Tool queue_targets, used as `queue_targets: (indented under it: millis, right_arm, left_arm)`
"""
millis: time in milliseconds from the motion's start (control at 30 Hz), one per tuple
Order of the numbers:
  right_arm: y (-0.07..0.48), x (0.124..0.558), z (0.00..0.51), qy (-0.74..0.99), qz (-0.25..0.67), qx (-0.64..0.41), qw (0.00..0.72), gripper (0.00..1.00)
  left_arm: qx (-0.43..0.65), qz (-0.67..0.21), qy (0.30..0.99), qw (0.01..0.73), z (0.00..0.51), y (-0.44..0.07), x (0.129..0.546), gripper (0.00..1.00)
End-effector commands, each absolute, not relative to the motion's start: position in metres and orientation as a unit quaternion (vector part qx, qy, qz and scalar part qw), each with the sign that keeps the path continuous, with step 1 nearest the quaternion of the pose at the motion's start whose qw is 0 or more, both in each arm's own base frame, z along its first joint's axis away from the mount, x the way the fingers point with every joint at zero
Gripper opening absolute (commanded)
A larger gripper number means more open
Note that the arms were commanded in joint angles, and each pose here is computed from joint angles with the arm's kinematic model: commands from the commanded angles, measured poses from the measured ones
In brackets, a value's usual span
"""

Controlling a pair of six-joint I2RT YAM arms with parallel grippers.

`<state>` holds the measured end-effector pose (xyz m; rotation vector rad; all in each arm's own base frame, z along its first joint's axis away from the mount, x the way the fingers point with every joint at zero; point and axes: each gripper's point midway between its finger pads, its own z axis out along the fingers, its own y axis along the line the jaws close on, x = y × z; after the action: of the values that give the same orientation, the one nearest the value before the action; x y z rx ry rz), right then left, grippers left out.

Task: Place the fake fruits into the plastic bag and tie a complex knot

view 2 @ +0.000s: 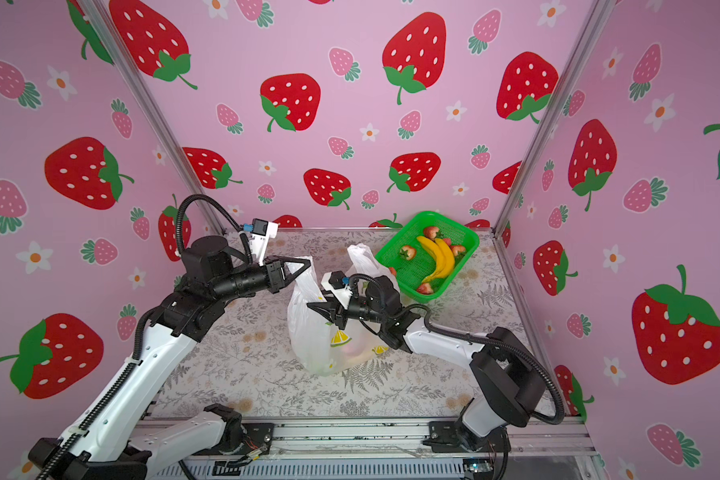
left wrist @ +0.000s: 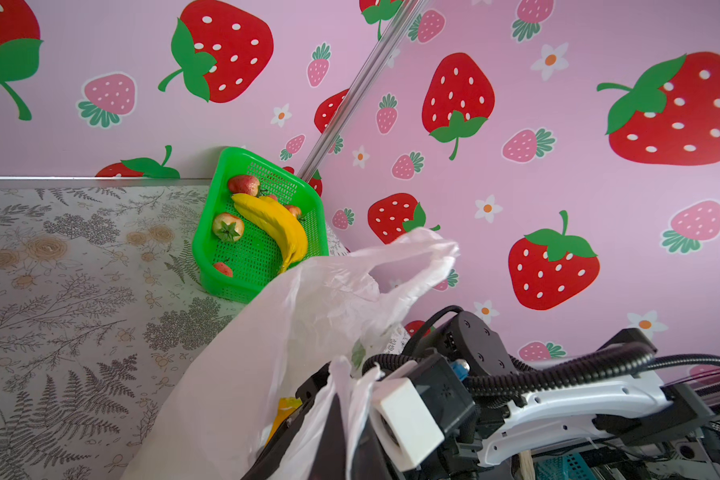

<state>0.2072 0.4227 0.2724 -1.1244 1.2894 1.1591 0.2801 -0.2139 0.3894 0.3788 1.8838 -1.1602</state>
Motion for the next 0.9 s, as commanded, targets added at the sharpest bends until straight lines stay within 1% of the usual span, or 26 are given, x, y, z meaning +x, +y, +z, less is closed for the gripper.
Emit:
queue_targets:
  millis: [0,33,200,267,433,500,600,700,800,833,867]
  right_arm:
    - [0.419,0.211,0.295,0.541,0.472,-0.443,0.537,0.51]
    - [0.418,0.211,0.300,0.543,0.469,-0.434,0.545,0.60]
    - [0.416,0.210,0.324,0.546,0.462,-0.392,0.579,0.80]
    - [0.417,0.213,0.331,0.551,0.453,-0.371,0.595,0.84]
    - [0.429,0.219,0.343,0.557,0.435,-0.330,0.626,0.85]
    - [0.435,0.224,0.345,0.561,0.428,-0.311,0.637,0.83]
    - [0.440,0.234,0.347,0.570,0.418,-0.270,0.653,0.77]
    - [0.444,0.248,0.330,0.599,0.400,-0.224,0.657,0.66]
    - [0.445,0.253,0.293,0.632,0.379,-0.199,0.646,0.52]
    - [0.441,0.253,0.279,0.640,0.368,-0.191,0.647,0.46]
    - [0.437,0.253,0.271,0.645,0.362,-0.182,0.648,0.43]
  left_arm:
    - [0.153,-0.479,0.732,0.460,0.412,-0.214,0.279,0.00]
    - [0.151,-0.479,0.732,0.460,0.411,-0.214,0.279,0.00]
    - [0.142,-0.481,0.733,0.460,0.410,-0.213,0.279,0.00]
    - [0.139,-0.483,0.733,0.459,0.410,-0.213,0.280,0.00]
    - [0.134,-0.489,0.731,0.456,0.410,-0.214,0.280,0.00]
    - [0.132,-0.493,0.729,0.456,0.412,-0.214,0.279,0.00]
    - [0.127,-0.498,0.727,0.455,0.414,-0.214,0.278,0.00]
    - [0.118,-0.505,0.724,0.455,0.417,-0.214,0.278,0.00]
    - [0.112,-0.507,0.720,0.460,0.421,-0.211,0.278,0.00]
    - [0.110,-0.508,0.720,0.460,0.422,-0.211,0.277,0.00]
    - [0.109,-0.507,0.720,0.461,0.423,-0.210,0.277,0.00]
